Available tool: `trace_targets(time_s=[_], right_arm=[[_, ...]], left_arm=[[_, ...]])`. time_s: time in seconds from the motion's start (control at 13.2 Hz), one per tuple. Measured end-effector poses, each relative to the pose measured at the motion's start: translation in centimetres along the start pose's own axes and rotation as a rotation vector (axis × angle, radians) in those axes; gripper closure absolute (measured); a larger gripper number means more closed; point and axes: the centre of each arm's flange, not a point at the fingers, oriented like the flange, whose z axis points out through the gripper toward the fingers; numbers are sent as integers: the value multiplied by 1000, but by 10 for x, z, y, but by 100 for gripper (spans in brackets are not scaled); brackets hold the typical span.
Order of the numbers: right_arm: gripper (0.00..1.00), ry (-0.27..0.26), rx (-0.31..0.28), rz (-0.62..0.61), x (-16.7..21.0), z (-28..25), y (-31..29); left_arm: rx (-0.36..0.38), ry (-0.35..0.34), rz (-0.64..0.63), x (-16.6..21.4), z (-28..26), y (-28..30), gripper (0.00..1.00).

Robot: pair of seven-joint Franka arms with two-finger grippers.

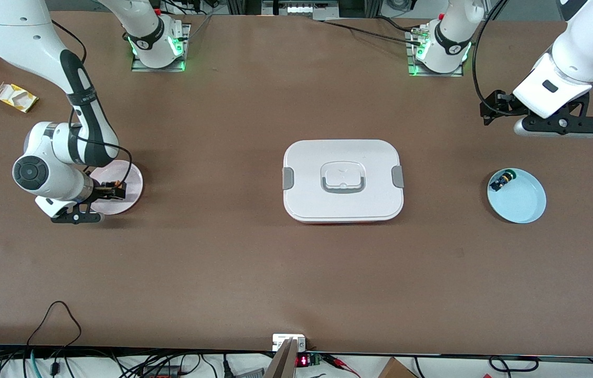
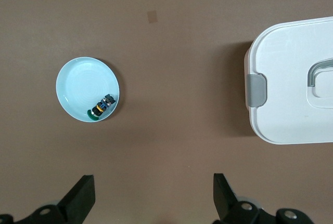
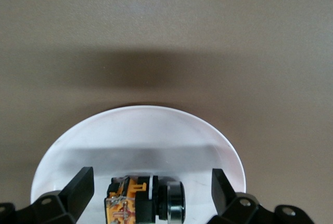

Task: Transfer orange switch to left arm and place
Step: 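Lower the right gripper and close it on the orange switch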

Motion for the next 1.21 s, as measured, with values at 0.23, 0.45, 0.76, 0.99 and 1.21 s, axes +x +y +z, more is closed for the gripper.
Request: trace_targets(time_s=[0.23, 0.45, 0.76, 0.99, 1.21], right_arm=[[0, -10, 3, -7, -3, 4, -4], [0, -15, 4, -10, -5, 6, -7], [0, -36, 8, -12, -14, 13, -8], [0, -44, 13, -12, -23, 12, -8], [0, -53, 16, -13, -31, 15, -9]], left_arm=[[0, 0, 0, 0, 0, 0, 0], [0, 0, 0, 0, 0, 0, 0], [0, 0, 0, 0, 0, 0, 0], [0, 0, 0, 0, 0, 0, 0], [0, 0, 0, 0, 0, 0, 0]])
